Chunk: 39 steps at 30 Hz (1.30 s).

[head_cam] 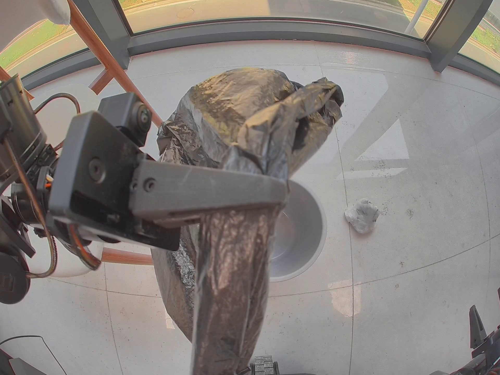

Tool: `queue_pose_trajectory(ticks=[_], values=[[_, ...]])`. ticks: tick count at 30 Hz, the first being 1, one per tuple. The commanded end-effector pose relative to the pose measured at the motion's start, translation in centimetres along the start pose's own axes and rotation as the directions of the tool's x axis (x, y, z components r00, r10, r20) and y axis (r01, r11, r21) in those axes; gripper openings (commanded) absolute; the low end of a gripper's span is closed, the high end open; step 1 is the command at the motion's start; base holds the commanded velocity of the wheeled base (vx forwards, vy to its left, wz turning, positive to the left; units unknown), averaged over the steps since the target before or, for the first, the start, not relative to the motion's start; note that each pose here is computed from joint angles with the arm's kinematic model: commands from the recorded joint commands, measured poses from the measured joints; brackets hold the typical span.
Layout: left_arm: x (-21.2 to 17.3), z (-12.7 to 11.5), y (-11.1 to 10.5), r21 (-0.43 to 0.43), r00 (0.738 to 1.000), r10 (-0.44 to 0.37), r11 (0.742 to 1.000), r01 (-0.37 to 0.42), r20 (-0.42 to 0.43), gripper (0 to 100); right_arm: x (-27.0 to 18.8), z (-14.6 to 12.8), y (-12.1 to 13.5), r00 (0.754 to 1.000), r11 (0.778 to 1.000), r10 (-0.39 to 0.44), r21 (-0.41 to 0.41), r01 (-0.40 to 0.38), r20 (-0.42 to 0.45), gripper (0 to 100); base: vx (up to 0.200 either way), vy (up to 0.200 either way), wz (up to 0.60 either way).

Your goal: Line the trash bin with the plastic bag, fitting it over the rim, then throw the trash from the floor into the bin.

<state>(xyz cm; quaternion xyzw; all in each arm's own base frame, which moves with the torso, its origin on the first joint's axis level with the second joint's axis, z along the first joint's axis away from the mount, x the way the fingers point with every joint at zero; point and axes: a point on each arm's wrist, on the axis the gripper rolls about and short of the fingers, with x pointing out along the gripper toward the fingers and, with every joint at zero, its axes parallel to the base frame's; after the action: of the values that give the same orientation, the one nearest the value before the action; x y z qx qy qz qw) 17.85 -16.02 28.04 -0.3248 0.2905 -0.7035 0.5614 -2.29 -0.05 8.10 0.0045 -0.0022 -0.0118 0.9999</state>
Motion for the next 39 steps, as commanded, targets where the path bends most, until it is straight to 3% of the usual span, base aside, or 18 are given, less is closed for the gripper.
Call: queue_pose_trajectory(ticks=[1, 9, 23, 39], values=[[0.7, 0.0, 2.1, -0.041, 1.0, 0.017, 0.999, -0.017, -0.014, 0, 0.0, -0.5, 0.0, 1.0, 1.0, 0.001, 0.0, -0.001, -0.001, 100, 0.0, 0.0, 0.0], [1.3, 0.5, 3.7, -0.013, 1.0, 0.002, 1.0, -0.002, -0.004, 0, 0.0, -0.5, 0.0, 1.0, 1.0, 0.001, 0.0, -0.001, -0.001, 100, 0.0, 0.0, 0.0], [3.5, -1.8, 6.1, -0.104, 0.995, -0.007, 0.995, -0.003, -0.096, 0, 0.0, -0.5, 0.0, 1.0, 1.0, 0.002, 0.0, -0.002, -0.001, 100, 0.0, 0.0, 0.0], [6.3, -3.0, 11.6, -0.128, 0.991, -0.047, 0.991, 0.03, -0.126, 0, 0.0, -0.5, 0.0, 1.0, 1.0, 0.002, 0.0, -0.002, -0.001, 100, 0.0, 0.0, 0.0]])
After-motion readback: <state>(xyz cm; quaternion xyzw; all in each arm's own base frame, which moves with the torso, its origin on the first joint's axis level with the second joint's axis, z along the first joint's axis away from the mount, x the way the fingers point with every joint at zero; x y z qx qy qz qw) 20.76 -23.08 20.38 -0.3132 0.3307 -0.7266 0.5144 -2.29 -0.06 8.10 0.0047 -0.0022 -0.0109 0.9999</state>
